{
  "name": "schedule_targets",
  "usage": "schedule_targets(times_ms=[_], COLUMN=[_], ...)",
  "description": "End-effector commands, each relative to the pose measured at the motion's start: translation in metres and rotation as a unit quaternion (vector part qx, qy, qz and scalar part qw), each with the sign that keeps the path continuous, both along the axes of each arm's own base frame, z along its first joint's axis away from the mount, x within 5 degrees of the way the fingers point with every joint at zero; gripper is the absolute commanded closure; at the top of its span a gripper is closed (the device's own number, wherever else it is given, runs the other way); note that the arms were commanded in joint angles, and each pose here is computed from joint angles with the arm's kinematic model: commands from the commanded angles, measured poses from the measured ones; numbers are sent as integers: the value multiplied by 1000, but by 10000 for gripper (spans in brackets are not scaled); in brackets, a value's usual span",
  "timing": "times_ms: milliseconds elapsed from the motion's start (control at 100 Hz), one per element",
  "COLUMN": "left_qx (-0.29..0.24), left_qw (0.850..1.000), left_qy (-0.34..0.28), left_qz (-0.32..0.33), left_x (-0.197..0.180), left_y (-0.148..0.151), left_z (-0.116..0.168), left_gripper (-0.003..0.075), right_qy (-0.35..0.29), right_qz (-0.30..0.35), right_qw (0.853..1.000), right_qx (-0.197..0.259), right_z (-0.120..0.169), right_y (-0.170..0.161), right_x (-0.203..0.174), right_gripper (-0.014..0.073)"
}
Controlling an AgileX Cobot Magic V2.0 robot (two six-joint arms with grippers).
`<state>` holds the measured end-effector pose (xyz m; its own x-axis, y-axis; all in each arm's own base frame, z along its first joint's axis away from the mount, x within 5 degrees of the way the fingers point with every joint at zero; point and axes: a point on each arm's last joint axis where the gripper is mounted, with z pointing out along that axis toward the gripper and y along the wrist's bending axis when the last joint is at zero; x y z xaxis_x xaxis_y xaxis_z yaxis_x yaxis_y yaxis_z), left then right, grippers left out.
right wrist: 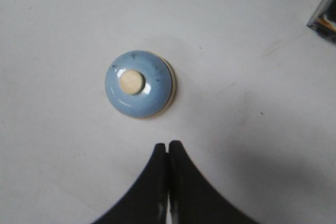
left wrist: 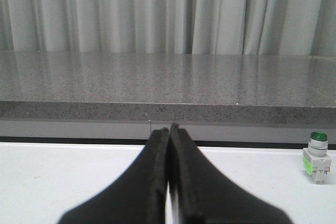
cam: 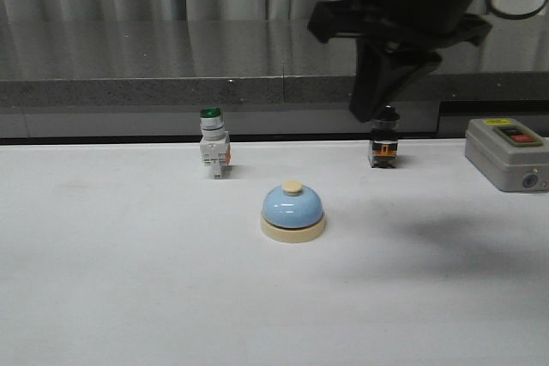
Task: Place and press bell with both arms
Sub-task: 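Move the closed right gripper above the bell's cream button, then press down on the bell button with the closed right gripper, then lift the right gripper off the bell and withdraw it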
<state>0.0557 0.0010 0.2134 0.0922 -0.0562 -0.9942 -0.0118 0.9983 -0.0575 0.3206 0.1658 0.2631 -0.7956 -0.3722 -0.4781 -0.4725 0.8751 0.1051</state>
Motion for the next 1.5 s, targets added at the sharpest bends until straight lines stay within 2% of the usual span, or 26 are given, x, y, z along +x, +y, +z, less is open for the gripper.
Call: schedule_targets(times_ms=[0, 350, 1040, 1240, 1490], left_qx=[-10, -10, -10, -10, -10], left_qw=[999, 999, 999, 999, 999], left_qy=[-32, -32, -32, -32, -32], left_qz=[2, 2, 2, 2, 2], left_x=[-1, -1, -1, -1, -1], left_y=[0, 0, 0, 0, 0], left_z=[-6, -6, -6, -6, -6], left_gripper=[741, 741, 741, 741, 741], right_qy=[-35, -5, 66, 52, -13], right_qz=[12, 37, 38, 44, 31], right_qw=[999, 999, 997, 998, 999], right_qx=[21, 8, -14, -13, 3], right_z=[19, -3, -47, -27, 27], right_y=[14, 48, 56, 56, 37], right_x=[11, 41, 49, 51, 48], right_gripper=[655, 655, 655, 655, 655])
